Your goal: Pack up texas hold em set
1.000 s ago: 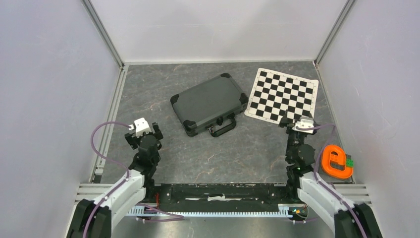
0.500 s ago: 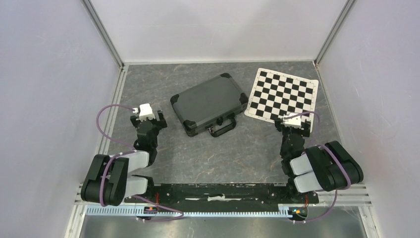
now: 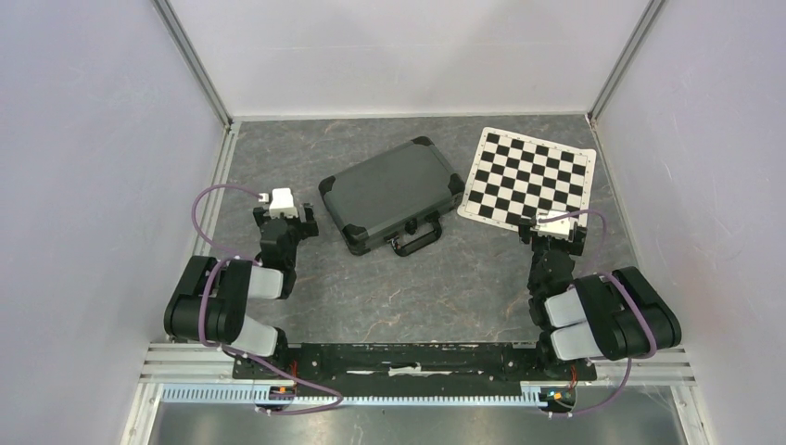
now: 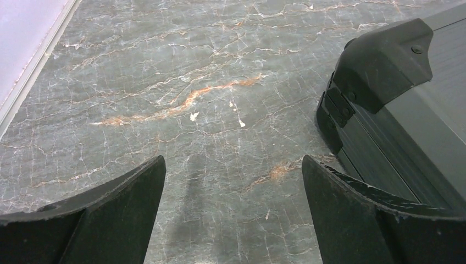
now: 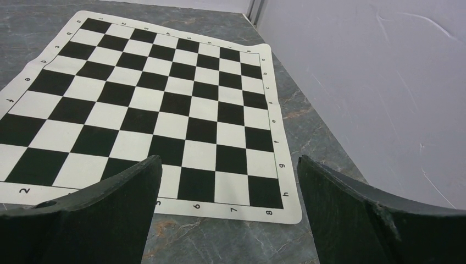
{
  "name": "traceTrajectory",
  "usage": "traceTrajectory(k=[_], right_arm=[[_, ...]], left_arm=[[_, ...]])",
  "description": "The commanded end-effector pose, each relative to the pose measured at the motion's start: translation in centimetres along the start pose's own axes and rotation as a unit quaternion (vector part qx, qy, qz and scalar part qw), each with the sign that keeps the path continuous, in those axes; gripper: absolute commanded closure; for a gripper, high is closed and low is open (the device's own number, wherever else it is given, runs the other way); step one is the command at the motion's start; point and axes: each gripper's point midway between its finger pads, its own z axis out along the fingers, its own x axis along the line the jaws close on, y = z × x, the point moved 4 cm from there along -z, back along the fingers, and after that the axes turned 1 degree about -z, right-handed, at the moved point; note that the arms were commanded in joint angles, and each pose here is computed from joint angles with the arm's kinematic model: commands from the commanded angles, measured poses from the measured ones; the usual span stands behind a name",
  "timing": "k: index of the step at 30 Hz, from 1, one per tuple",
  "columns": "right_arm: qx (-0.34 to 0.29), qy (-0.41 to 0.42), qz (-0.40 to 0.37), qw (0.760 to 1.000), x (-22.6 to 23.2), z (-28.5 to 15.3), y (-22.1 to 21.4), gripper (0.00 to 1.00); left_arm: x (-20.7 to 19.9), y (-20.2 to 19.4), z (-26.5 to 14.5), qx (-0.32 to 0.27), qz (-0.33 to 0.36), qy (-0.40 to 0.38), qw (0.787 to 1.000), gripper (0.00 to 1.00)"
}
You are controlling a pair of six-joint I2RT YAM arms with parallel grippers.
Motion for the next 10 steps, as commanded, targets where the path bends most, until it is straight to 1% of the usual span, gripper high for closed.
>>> traceTrajectory(k=[1, 10], right_arm=[[0.023, 0.012, -0.009, 1.000, -0.91, -2.83, -2.33, 0.01], [0.023, 0.012, -0.009, 1.000, -0.90, -2.83, -2.32, 0.01]], left_arm=[[0.00, 1.58, 0.51, -0.030, 0.005, -0.002, 1.000, 0.00], [-0.06, 1.54, 0.67, -0.026, 0.005, -0.006, 1.000, 0.00]])
